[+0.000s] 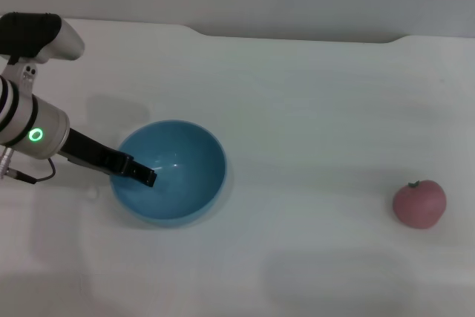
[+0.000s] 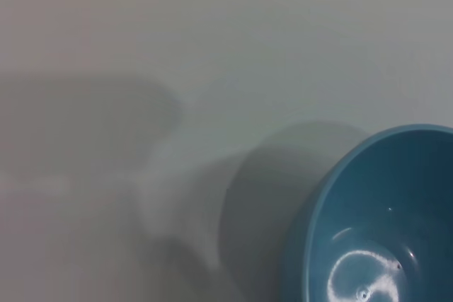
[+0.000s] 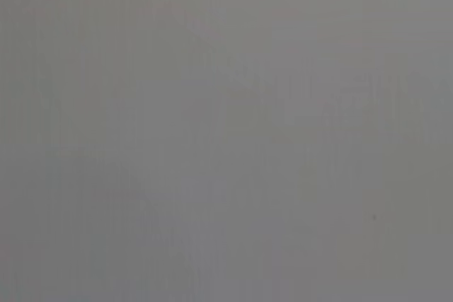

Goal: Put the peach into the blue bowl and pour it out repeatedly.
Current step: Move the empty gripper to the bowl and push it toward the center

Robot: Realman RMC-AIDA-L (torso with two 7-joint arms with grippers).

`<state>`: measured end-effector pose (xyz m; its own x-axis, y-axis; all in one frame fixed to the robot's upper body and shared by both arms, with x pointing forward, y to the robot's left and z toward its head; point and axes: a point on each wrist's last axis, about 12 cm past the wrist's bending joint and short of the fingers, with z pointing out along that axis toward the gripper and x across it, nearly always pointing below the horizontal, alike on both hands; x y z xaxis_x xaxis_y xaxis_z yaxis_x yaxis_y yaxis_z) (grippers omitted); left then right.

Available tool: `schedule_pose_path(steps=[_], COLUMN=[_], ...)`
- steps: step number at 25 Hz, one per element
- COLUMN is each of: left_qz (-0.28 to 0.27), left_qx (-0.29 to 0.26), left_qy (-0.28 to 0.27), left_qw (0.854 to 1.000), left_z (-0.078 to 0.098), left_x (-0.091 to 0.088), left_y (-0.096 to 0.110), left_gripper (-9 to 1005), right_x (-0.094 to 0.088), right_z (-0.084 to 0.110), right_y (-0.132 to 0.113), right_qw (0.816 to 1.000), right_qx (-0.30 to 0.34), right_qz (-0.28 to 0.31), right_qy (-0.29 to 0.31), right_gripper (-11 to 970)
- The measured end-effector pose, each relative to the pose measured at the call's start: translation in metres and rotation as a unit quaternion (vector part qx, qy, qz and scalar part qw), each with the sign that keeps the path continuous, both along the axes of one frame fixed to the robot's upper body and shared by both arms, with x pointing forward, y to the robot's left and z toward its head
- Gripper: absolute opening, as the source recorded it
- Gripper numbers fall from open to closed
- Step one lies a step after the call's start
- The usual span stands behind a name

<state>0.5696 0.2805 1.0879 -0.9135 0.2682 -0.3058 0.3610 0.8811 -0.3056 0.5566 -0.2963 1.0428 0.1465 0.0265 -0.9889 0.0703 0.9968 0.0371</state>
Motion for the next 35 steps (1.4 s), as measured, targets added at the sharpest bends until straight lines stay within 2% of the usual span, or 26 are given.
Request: schedule_pose_path(steps=[4, 10, 15, 21, 25, 27, 28, 30, 33, 35], left_qz=[-0.003, -0.002, -0.003, -0.004, -0.005, -0.007, -0.007, -0.008, -0.011, -0.012], left_qx=[0.001, 0.002, 0.002, 0.002, 0.002, 0.002, 0.002, 0.002, 0.002, 0.002], left_qy=[-0.001, -0.002, -0.003, -0.004, -0.004, -0.006, -0.006, -0.008, -0.010, -0.011], left_qw=[1.000, 1.000, 1.000, 1.000, 1.000, 1.000, 1.000, 1.000, 1.000, 1.000], left_z=[0.000, 0.001, 0.001, 0.001, 0.002, 0.003, 0.003, 0.004, 0.006, 0.007], left_x=[0.000, 0.001, 0.002, 0.002, 0.002, 0.003, 0.003, 0.004, 0.006, 0.007], left_y=[-0.001, -0.001, -0.002, -0.002, -0.002, -0.003, -0.003, -0.004, -0.005, -0.006], left_gripper=[795, 662, 432, 257, 134, 69, 37, 3, -1, -2], right_x=[0.000, -0.002, -0.002, 0.007, 0.019, 0.035, 0.035, 0.048, 0.066, 0.074], right_z=[0.000, -0.001, -0.001, 0.003, 0.008, 0.010, 0.010, 0.012, 0.020, 0.030], right_y=[0.000, -0.001, 0.001, 0.011, 0.016, 0.011, 0.011, 0.007, 0.005, 0.006], right_qw=[1.000, 1.000, 1.000, 1.000, 0.995, 0.980, 0.980, 0.967, 0.942, 0.921], right_qx=[0.000, -0.001, 0.004, 0.009, 0.087, 0.184, 0.184, 0.230, 0.256, 0.249], right_qz=[0.000, -0.002, 0.000, 0.019, 0.042, 0.065, 0.065, 0.091, 0.158, 0.214], right_qy=[-0.002, -0.001, 0.001, -0.001, 0.001, 0.031, 0.031, 0.069, 0.148, 0.209], right_gripper=[482, 481, 479, 478, 476, 476, 476, 475, 474, 474])
